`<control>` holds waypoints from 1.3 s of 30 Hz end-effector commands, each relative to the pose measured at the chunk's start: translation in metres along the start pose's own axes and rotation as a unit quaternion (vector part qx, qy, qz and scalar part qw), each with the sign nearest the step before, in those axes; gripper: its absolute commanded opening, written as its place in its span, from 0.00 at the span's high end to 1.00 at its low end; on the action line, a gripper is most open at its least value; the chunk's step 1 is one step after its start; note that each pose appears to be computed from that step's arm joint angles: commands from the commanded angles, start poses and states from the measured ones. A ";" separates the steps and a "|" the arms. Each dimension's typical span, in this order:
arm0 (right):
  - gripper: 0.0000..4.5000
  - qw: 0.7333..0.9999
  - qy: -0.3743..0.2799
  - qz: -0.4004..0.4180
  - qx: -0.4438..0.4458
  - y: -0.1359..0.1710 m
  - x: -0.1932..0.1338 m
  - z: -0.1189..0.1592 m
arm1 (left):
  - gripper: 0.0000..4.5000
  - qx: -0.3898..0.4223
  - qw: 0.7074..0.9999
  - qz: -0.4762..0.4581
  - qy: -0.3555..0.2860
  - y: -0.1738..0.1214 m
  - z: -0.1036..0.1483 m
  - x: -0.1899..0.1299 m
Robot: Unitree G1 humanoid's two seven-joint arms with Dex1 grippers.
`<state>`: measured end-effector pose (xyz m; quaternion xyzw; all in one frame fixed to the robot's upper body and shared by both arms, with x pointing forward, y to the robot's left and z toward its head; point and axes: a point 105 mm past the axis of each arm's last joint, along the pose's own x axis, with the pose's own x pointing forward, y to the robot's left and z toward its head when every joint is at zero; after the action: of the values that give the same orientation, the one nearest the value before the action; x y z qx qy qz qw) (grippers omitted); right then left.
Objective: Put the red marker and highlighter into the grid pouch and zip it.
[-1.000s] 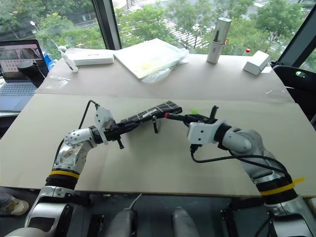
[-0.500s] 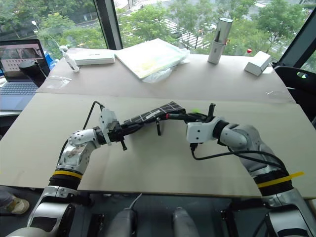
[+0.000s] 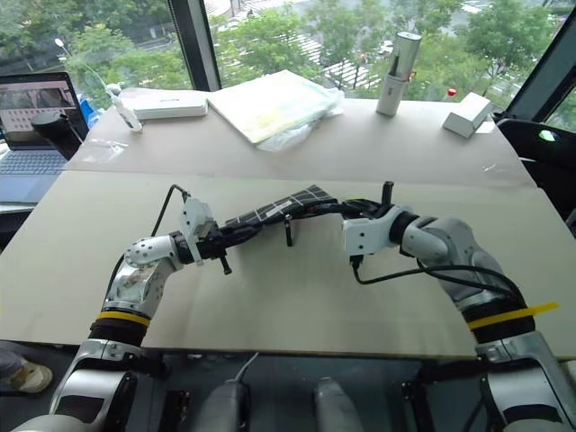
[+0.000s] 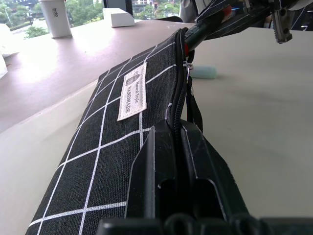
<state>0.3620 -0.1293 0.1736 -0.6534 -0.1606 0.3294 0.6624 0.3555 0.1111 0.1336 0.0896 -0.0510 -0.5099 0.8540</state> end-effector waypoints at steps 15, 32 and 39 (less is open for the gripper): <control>0.89 0.991 -0.130 -0.003 -0.008 0.003 0.069 0.082 | 1.00 0.020 1.000 -0.006 -0.018 -0.001 0.014 0.004; 0.09 0.993 -0.097 -0.037 0.055 -0.027 0.031 0.032 | 1.00 0.015 1.000 -0.003 -0.019 -0.003 0.012 0.005; 0.09 0.936 -0.143 -0.043 0.318 -0.060 -0.026 0.009 | 1.00 0.015 1.000 -0.002 -0.015 -0.002 0.011 0.003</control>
<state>0.3629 -0.1251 0.2169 -0.4350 -0.1768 0.3975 0.7884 0.3545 0.1077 0.1337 0.0875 -0.0520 -0.5090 0.8547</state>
